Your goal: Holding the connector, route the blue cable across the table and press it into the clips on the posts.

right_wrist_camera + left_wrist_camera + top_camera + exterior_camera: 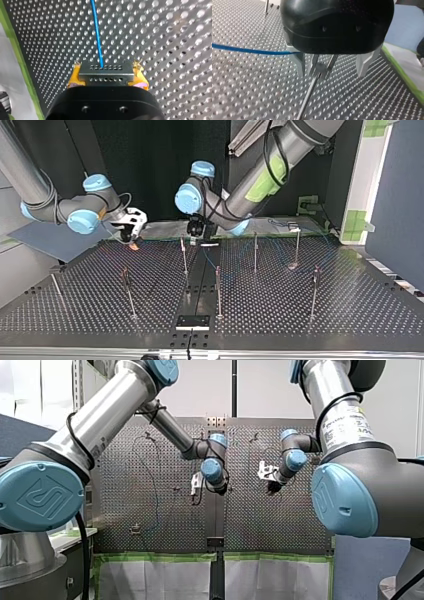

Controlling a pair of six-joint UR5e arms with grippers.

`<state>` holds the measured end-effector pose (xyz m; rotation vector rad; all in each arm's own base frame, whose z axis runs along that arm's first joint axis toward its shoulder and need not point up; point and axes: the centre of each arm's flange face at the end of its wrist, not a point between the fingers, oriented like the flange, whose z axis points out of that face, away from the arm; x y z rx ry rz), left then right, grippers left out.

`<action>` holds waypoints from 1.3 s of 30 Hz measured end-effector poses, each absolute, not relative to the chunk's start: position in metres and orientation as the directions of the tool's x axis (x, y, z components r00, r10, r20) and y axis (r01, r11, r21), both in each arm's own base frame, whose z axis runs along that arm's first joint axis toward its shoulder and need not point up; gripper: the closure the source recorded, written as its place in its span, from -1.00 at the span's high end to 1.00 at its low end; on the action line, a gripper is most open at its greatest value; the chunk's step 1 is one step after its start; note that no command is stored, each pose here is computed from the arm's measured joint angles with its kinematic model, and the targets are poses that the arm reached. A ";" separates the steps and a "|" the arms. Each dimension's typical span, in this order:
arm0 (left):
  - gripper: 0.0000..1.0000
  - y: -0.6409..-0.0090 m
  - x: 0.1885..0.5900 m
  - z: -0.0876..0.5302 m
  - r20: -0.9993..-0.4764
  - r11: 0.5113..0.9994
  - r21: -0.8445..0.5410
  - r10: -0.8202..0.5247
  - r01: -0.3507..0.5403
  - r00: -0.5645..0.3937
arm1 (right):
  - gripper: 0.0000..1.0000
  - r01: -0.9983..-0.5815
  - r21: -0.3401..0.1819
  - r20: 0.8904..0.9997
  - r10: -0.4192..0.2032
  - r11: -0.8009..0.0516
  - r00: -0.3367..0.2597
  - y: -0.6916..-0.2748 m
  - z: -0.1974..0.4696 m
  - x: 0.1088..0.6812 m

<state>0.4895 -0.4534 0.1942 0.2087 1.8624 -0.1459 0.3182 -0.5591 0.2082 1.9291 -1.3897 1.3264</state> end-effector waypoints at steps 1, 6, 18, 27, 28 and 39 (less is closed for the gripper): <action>1.00 -0.456 0.485 0.195 -0.954 0.976 0.009 0.074 0.218 -0.291 | -1.00 -0.892 -0.187 0.867 -0.496 -0.411 0.047 -0.560 0.208 0.316; 1.00 -0.472 0.464 0.197 -0.954 0.976 0.019 0.083 0.218 -0.288 | -1.00 -0.900 -0.184 0.864 -0.501 -0.396 0.044 -0.563 0.206 0.305; 1.00 -0.521 0.420 0.205 -0.977 0.973 -0.008 0.041 0.230 -0.209 | -1.00 -0.906 -0.187 0.870 -0.492 -0.379 0.026 -0.570 0.217 0.284; 1.00 -0.555 0.404 0.197 -0.980 0.967 -0.026 0.026 0.254 -0.199 | -1.00 -0.893 -0.205 0.885 -0.465 -0.401 0.006 -0.567 0.243 0.274; 1.00 -0.557 0.404 0.194 -0.978 0.967 -0.028 0.025 0.254 -0.205 | -1.00 -0.892 -0.206 0.886 -0.464 -0.403 0.006 -0.567 0.244 0.274; 1.00 -0.566 0.432 0.161 -0.963 0.974 -0.076 -0.017 0.212 -0.270 | -1.00 -0.891 -0.219 0.879 -0.476 -0.398 -0.004 -0.561 0.243 0.261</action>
